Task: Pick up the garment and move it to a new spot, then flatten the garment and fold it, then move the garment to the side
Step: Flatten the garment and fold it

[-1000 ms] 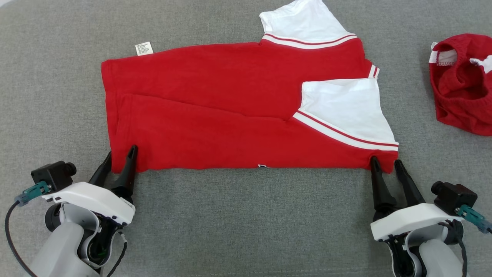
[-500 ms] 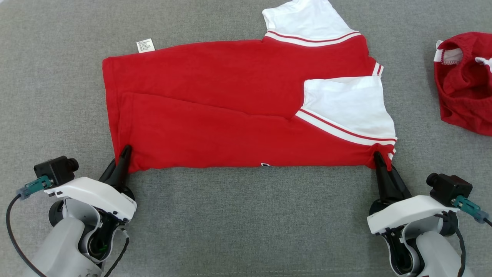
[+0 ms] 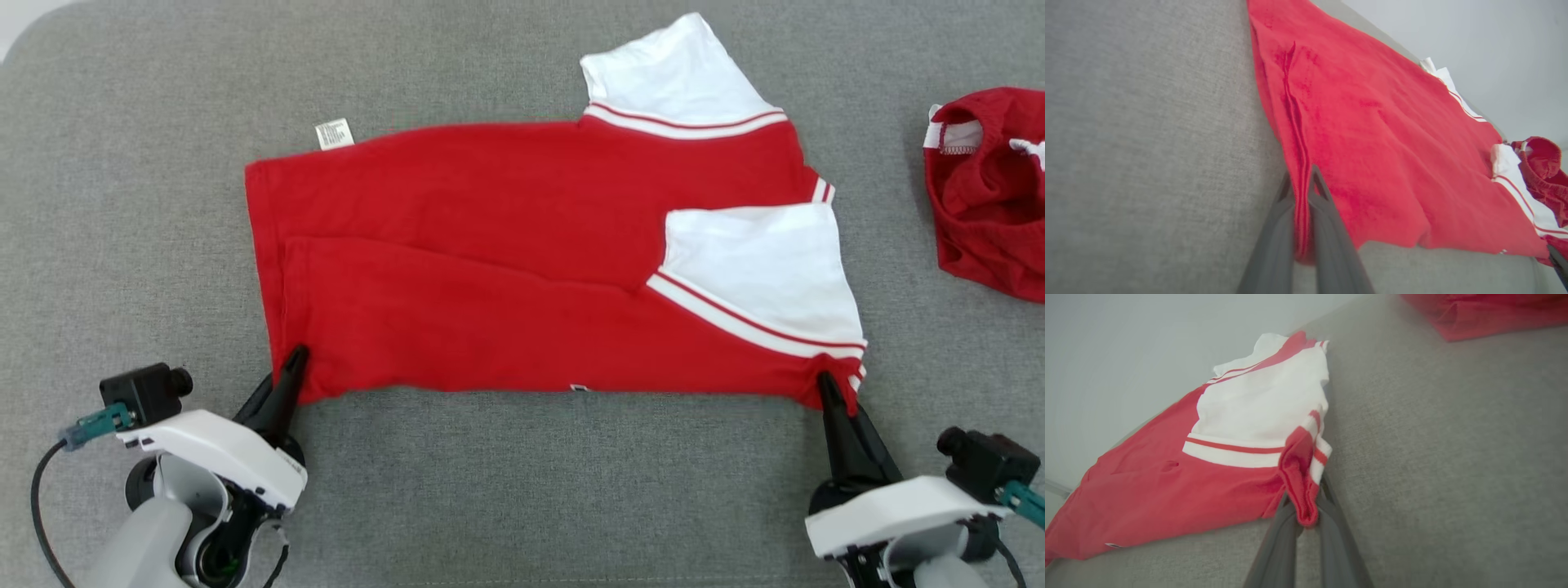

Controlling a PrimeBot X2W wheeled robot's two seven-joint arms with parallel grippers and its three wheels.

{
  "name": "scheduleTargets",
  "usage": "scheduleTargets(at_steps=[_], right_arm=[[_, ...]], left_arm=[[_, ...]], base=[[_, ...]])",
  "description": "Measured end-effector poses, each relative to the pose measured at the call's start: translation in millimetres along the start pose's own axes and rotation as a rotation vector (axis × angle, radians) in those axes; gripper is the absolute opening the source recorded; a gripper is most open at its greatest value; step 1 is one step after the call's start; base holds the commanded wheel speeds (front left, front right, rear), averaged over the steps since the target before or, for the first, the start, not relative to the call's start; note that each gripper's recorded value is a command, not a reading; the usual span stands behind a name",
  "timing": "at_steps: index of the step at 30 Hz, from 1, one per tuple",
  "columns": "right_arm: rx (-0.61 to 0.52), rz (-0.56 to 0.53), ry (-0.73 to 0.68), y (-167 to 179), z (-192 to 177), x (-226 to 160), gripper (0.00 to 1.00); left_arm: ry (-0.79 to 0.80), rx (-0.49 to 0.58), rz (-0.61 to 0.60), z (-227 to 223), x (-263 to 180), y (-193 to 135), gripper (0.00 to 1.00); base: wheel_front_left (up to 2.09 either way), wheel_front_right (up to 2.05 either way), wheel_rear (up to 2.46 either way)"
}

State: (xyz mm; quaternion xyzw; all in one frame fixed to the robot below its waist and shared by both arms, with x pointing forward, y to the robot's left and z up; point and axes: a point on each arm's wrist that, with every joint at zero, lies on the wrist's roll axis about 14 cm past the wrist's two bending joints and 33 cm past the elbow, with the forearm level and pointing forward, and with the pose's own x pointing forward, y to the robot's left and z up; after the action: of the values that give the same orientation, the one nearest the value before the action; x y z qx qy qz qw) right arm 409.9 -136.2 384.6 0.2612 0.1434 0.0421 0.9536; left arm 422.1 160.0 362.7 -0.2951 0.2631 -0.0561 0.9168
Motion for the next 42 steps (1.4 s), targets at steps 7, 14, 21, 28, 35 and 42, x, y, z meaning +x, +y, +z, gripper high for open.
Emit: scheduleTargets(at_steps=[7,14,21,28,35,42], right_arm=[[0.020,-0.037,0.008,-6,1,-28,0.00],[0.049,-0.073,0.038,-8,-8,-55,0.00],[0.068,-0.097,0.065,-10,-15,-74,0.00],[0.059,-0.100,0.090,-11,-18,-78,1.00],[-0.001,-0.115,0.028,-18,1,-81,1.00],[-0.168,-0.093,-0.063,-14,33,-79,1.00]], left_arm=[[0.006,0.002,0.022,-4,-20,3,0.00],[0.014,-0.012,0.049,-14,-45,4,0.00],[0.035,-0.041,0.061,-26,-61,3,0.00],[0.009,-0.024,0.078,-22,-66,3,1.00],[-0.095,0.073,0.118,-6,-75,5,1.00],[-0.223,0.220,0.105,25,-88,-12,1.00]], base=[[0.00,0.00,0.00],[0.00,0.00,0.00],[0.00,0.00,0.00],[0.00,0.00,0.00],[0.00,0.00,0.00],[0.00,0.00,0.00]])
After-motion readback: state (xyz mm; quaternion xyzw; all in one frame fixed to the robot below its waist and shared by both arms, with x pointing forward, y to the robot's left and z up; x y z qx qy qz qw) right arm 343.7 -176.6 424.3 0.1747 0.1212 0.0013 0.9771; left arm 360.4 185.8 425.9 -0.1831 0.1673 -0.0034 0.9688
